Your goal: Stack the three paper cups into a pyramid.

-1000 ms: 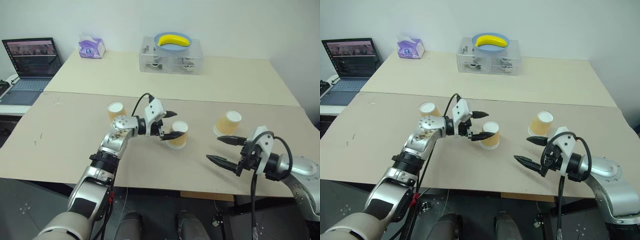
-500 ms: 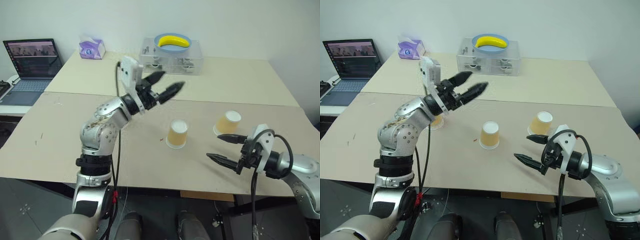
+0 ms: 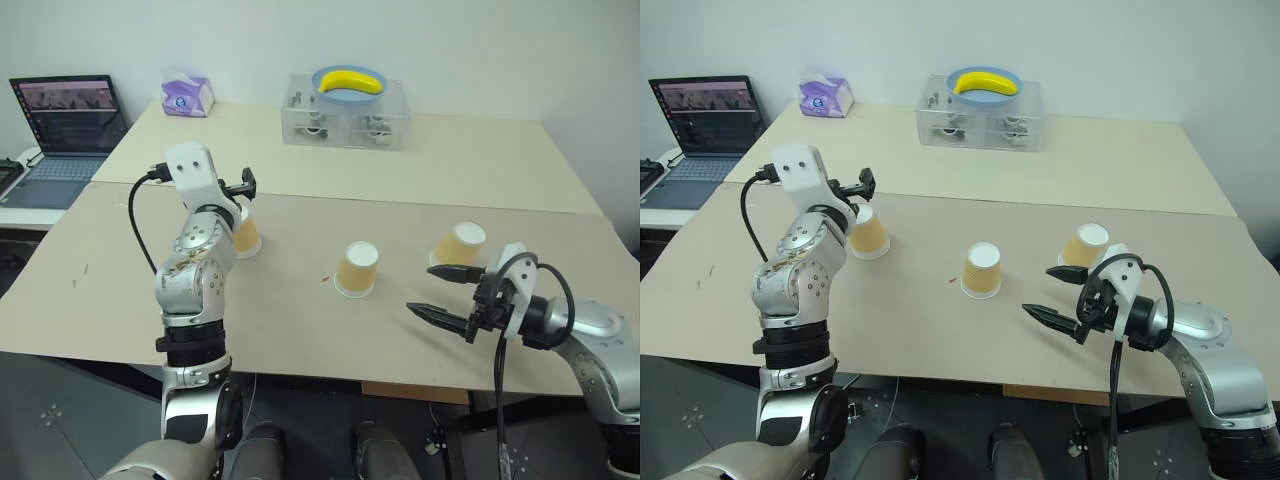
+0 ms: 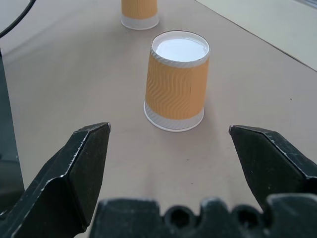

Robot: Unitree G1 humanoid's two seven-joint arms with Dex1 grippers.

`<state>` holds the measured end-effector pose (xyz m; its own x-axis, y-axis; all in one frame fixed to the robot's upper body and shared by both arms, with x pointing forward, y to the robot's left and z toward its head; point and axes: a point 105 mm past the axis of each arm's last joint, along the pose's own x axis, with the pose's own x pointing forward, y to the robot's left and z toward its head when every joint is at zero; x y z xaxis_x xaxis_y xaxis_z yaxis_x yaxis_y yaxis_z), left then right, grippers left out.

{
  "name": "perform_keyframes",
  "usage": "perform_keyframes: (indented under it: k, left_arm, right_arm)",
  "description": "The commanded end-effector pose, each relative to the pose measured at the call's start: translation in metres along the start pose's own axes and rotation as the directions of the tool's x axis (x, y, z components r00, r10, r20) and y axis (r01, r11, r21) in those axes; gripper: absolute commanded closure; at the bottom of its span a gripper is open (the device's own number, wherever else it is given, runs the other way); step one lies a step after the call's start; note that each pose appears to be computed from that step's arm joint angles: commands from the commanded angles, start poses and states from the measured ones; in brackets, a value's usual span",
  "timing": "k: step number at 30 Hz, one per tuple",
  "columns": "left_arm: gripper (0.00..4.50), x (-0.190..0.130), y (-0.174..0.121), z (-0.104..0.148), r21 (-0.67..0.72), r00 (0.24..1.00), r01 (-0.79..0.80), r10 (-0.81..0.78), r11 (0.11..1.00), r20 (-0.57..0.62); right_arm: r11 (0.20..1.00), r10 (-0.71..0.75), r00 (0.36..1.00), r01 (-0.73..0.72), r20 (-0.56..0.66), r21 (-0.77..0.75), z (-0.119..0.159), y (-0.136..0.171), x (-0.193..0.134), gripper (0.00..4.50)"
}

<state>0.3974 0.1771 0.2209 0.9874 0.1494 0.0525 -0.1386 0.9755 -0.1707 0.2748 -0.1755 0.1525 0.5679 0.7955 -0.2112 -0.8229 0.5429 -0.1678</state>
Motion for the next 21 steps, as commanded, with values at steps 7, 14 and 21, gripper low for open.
perform_keyframes:
  k: [7, 14, 21]
  left_arm:
    - [0.02, 0.002, 0.004, -0.012, 0.094, 0.999, -0.022, 0.027, 0.995, -0.046]
    - [0.02, 0.003, 0.0, -0.032, 0.119, 0.994, 0.01, 0.003, 0.993, -0.107]
    - [0.02, 0.002, 0.004, -0.039, 0.121, 0.991, -0.006, 0.022, 0.993, -0.13]
  right_arm:
    - [0.999, 0.0, 0.998, 0.002, 0.056, -0.039, 0.013, -0.001, 0.003, 0.0]
    - [0.999, 0.001, 0.998, 0.001, 0.055, -0.04, 0.012, 0.0, 0.004, 0.0]
    - [0.999, -0.007, 0.999, 0.009, 0.045, -0.043, 0.011, -0.001, 0.0, 0.0]
